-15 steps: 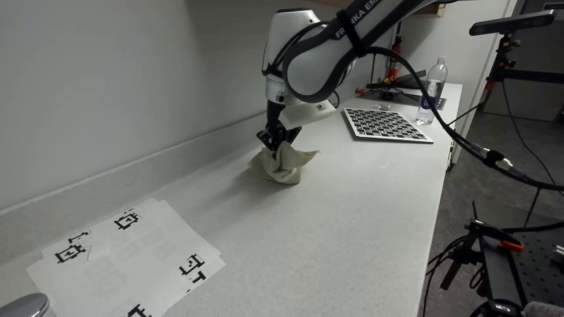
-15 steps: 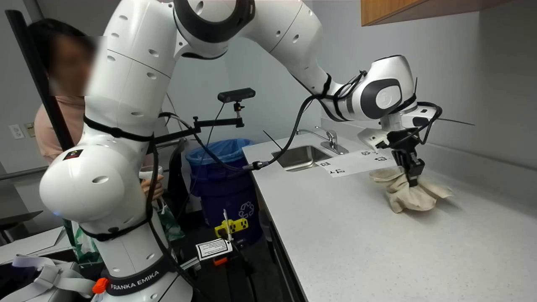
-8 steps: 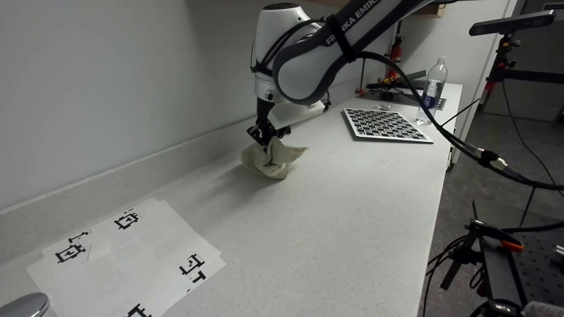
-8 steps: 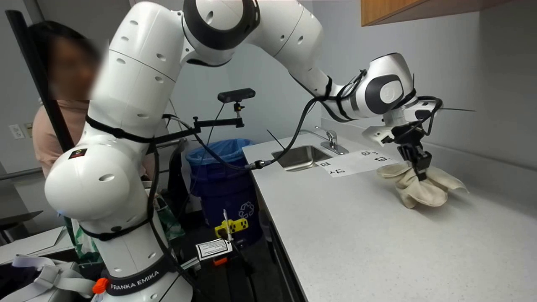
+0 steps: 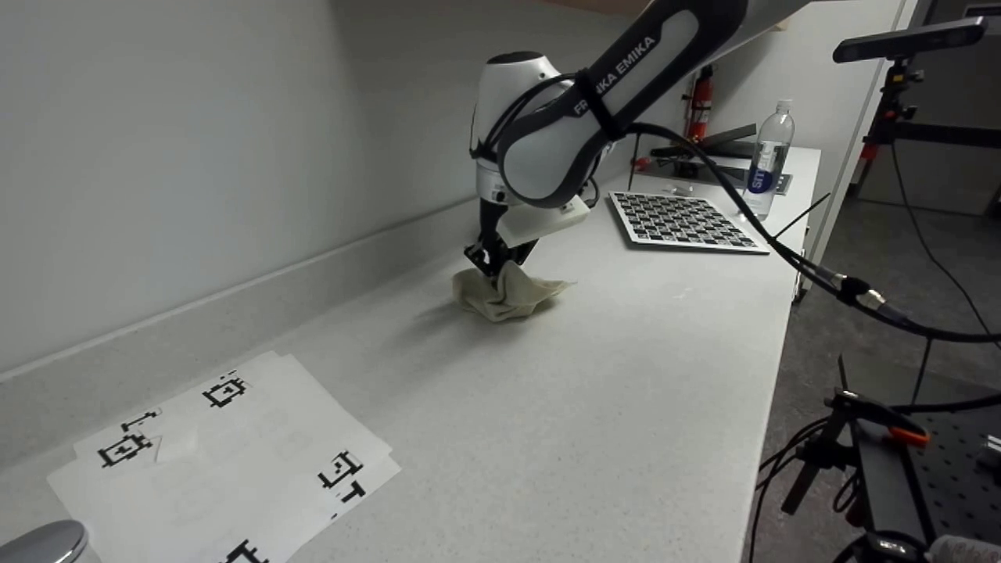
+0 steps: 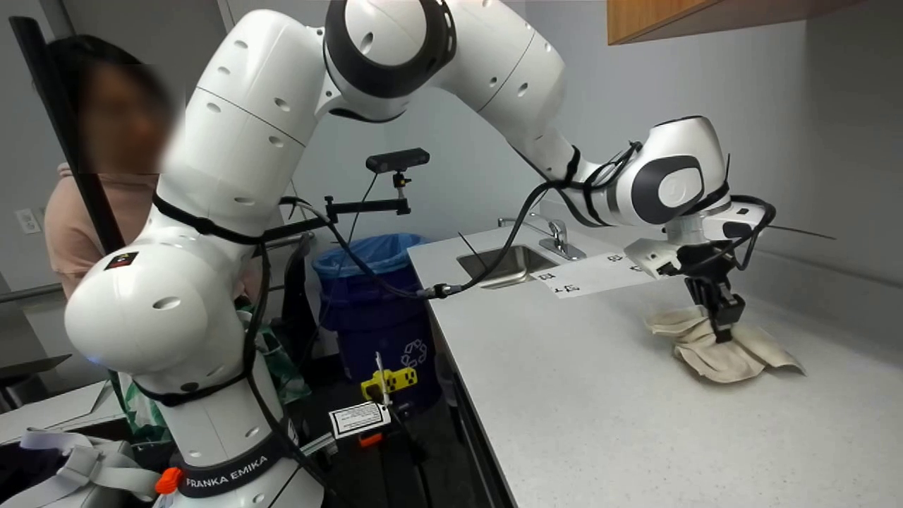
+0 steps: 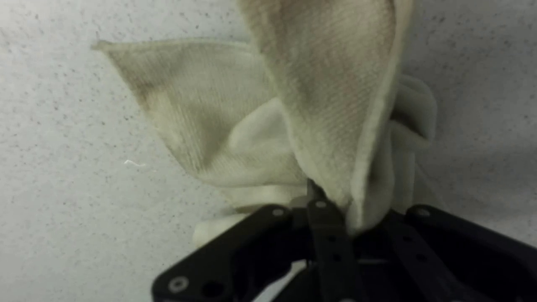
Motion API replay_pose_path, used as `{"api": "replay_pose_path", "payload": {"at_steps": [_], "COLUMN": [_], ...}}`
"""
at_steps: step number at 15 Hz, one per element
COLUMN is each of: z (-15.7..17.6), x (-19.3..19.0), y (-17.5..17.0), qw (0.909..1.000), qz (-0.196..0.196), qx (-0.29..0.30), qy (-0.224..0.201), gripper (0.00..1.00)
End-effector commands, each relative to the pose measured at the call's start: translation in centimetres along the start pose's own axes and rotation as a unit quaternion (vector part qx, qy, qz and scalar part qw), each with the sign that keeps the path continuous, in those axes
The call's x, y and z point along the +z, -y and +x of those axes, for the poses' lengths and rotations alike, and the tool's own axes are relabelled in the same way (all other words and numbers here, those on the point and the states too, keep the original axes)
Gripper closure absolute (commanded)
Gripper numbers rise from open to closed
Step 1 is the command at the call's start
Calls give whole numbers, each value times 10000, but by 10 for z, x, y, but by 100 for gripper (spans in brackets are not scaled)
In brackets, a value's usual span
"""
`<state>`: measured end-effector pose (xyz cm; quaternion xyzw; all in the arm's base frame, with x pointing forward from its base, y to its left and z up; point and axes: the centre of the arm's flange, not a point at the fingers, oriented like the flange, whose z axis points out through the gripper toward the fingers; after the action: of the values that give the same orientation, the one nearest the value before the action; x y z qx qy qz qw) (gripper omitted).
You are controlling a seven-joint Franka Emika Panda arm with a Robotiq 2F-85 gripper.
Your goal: Wipe the countertop with the towel
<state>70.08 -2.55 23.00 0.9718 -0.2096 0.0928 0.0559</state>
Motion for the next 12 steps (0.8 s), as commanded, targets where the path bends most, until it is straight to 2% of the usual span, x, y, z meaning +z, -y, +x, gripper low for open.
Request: {"api": "replay_pose_path", "payload": {"at_steps": [1,12], "z": [3,-37], "x": [10,22], "y": [-1,-5], "qw": [9994,9961], "qz": [312,584], "qx": [-25,-69], "qy": [160,664], "gripper": [98,98]}}
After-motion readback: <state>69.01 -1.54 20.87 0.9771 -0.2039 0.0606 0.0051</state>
